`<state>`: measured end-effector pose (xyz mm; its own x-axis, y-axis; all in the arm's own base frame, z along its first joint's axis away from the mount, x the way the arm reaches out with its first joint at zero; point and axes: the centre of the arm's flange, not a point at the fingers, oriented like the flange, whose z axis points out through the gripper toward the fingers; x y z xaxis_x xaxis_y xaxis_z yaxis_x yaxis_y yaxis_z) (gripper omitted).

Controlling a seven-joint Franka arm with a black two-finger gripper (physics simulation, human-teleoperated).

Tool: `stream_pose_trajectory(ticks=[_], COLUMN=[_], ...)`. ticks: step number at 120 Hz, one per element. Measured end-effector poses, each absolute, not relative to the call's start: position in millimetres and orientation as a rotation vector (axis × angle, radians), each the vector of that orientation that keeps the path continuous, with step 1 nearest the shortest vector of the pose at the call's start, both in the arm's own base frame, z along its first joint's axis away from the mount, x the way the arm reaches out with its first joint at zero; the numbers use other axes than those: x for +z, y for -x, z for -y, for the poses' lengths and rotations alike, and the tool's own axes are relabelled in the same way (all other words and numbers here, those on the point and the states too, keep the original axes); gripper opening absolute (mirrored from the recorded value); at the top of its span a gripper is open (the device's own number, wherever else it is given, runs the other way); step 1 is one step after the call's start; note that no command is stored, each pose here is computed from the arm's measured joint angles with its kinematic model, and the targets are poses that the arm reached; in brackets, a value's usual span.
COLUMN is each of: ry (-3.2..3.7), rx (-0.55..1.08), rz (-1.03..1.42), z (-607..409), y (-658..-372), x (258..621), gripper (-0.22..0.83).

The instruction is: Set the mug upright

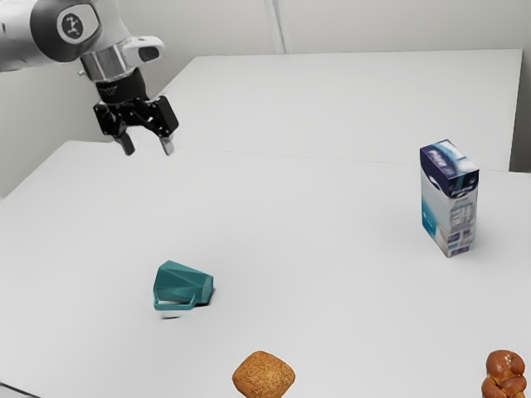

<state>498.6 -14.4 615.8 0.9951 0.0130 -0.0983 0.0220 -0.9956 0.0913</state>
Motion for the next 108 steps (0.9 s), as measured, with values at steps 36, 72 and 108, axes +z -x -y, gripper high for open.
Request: stream_pose_trajectory(ticks=[36,72,108], ry=[-2.828,-2.653,-2.505], rx=[-0.167,-0.124,-0.131], rz=[-0.093,-0.12,-0.132], z=[-31.9,-91.0,-145.0], y=[-445.0,-446.2,-452.9], x=[540.0,473.1,394.9], gripper=[0.62,0.62,0.62])
